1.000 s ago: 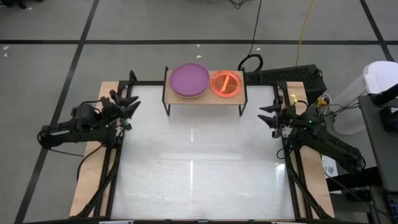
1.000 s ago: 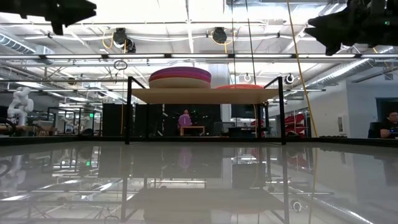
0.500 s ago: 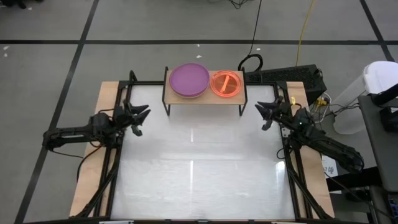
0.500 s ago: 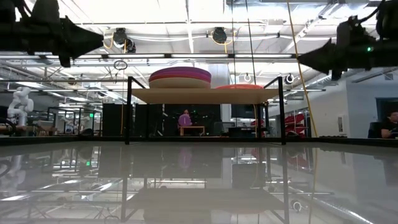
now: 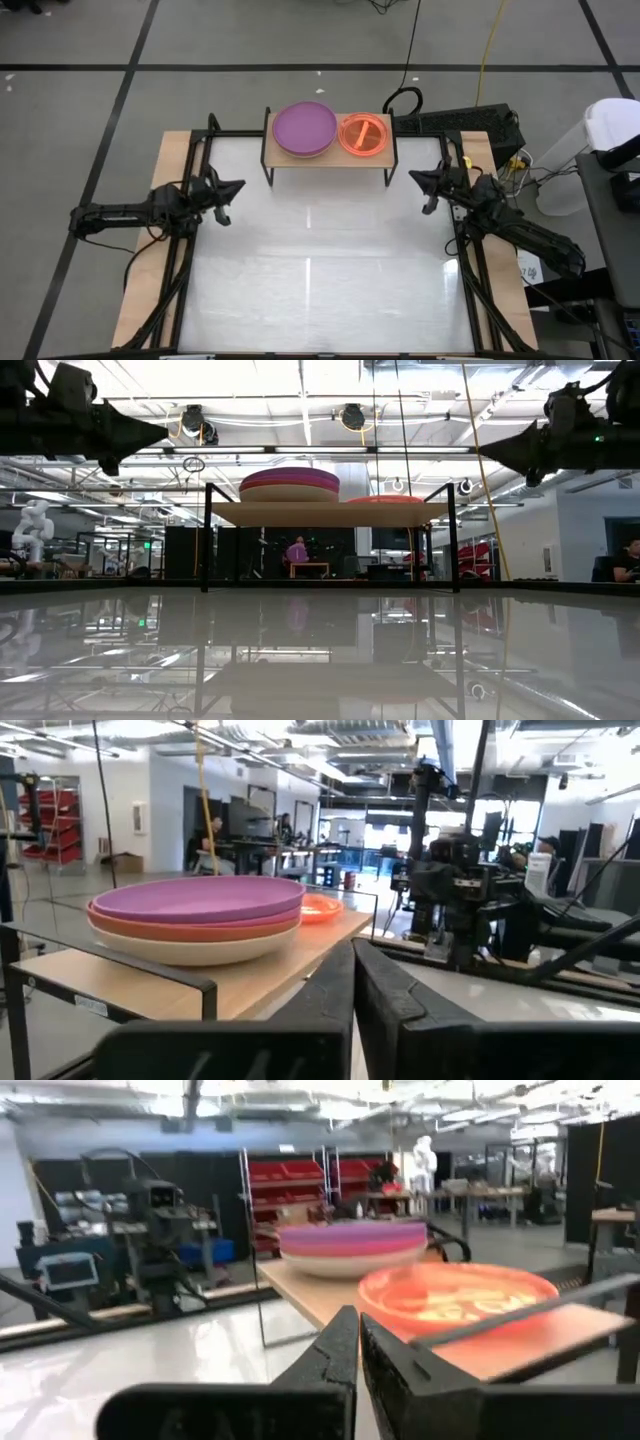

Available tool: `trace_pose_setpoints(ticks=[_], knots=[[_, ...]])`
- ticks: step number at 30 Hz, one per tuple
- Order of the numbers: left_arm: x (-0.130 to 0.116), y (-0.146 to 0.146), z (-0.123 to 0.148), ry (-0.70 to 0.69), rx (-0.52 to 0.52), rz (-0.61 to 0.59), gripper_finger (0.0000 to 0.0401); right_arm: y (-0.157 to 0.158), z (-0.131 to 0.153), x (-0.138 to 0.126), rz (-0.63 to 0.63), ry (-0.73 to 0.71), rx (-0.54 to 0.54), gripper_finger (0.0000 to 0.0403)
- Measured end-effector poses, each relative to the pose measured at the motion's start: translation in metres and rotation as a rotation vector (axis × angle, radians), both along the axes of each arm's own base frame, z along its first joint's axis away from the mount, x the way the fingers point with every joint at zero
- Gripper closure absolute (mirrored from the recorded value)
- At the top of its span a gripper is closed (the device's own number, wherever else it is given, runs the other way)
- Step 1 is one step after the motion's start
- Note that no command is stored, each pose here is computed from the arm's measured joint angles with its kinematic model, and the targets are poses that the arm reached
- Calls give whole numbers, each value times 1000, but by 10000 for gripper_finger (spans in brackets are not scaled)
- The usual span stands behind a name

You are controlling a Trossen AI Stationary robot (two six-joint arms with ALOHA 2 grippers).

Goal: Place and stack plates onto a shelf
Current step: Return to Home Position

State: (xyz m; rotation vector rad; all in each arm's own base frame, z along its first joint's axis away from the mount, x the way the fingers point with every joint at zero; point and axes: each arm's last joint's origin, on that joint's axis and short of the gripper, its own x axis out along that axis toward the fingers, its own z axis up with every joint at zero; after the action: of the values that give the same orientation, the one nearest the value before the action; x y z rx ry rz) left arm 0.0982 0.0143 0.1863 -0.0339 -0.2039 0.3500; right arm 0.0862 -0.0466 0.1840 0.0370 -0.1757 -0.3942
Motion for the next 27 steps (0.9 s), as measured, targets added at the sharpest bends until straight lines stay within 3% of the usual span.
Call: trace_pose_setpoints(ticks=[10, 27], knots=[[2, 0, -14, 133, -58, -10, 398, -2, -8, 0, -55, 65, 47, 402], [3, -1, -21, 195, -105, -44, 390, -2, -12, 0, -53, 108, 71, 401]])
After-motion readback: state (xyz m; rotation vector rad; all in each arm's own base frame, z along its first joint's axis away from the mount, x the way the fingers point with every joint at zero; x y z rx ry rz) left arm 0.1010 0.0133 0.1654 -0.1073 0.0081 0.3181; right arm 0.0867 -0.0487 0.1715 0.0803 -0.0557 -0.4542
